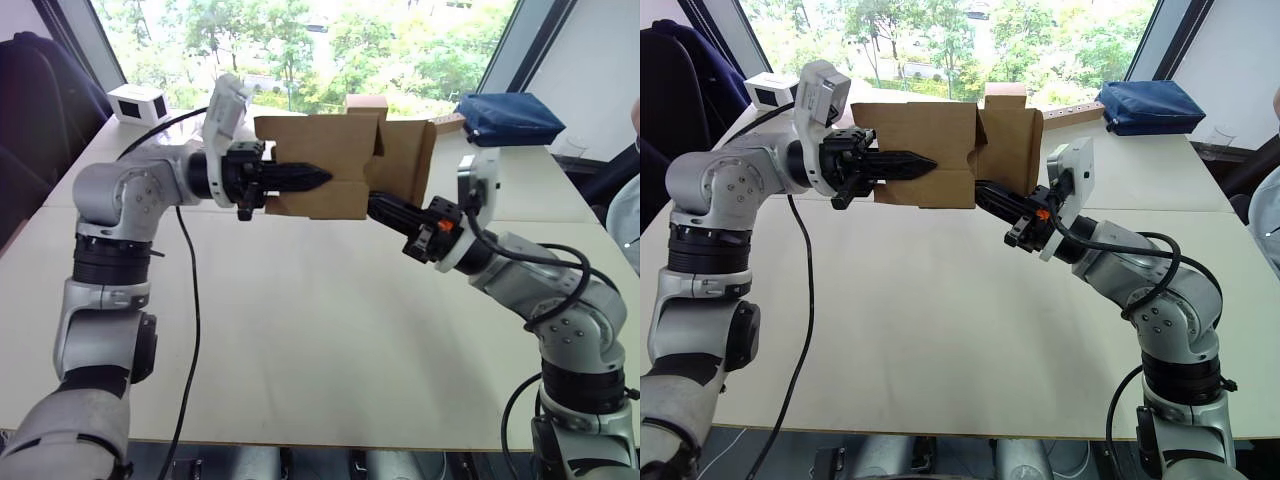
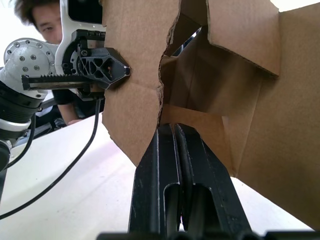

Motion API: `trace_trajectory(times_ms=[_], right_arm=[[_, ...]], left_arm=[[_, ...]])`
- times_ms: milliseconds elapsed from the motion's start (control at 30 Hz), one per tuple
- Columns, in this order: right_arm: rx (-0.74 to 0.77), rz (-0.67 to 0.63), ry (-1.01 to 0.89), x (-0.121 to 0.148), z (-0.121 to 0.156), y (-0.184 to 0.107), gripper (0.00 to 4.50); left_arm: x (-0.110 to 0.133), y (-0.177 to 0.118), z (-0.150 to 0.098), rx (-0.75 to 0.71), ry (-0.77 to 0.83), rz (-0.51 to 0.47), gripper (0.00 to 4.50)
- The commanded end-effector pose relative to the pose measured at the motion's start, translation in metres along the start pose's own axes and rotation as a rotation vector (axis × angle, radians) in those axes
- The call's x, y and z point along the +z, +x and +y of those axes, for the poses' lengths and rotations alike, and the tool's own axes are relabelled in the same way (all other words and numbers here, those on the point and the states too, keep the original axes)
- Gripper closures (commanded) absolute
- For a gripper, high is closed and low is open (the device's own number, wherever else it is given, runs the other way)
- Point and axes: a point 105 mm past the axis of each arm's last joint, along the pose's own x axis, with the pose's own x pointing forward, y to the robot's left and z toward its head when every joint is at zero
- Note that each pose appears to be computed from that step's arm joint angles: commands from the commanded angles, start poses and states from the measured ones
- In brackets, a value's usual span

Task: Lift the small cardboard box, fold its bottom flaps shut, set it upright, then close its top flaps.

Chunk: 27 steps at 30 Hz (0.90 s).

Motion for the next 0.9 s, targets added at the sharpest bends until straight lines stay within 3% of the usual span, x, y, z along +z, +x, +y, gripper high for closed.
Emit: trace_trajectory(times_ms=[33, 200, 400, 467, 600, 733, 900], right_arm=[[0.018, -0.034, -0.058, 0.024, 0.003, -0.014, 4.45], [0.039, -0.103, 0.024, 0.053, -0.001, -0.040, 4.45], [-0.157, -0.341, 0.099, 0.083, -0.048, -0.062, 4.45], [-0.279, -0.351, 0.091, 0.076, -0.072, -0.063, 4.45], [-0.463, -0.233, 0.007, 0.043, -0.108, -0.052, 4.45], [-0.380, -0.211, 0.042, 0.026, -0.102, -0.028, 4.45], [-0.185, -0.298, 0.142, 0.032, -0.071, -0.008, 4.45]], left_arm=[[0.014, -0.004, -0.004, -0.001, 0.051, -0.037, 4.50], [0.020, -0.008, -0.006, 0.002, 0.059, -0.055, 4.50], [0.023, -0.009, -0.009, -0.007, 0.063, -0.058, 4.50], [0.023, -0.007, -0.012, -0.020, 0.065, -0.061, 4.50], [0.024, -0.002, -0.017, -0.041, 0.070, -0.065, 4.50], [0.025, -0.001, -0.018, -0.041, 0.069, -0.067, 4.50], [0.025, -0.004, -0.013, -0.014, 0.058, -0.079, 4.50]])
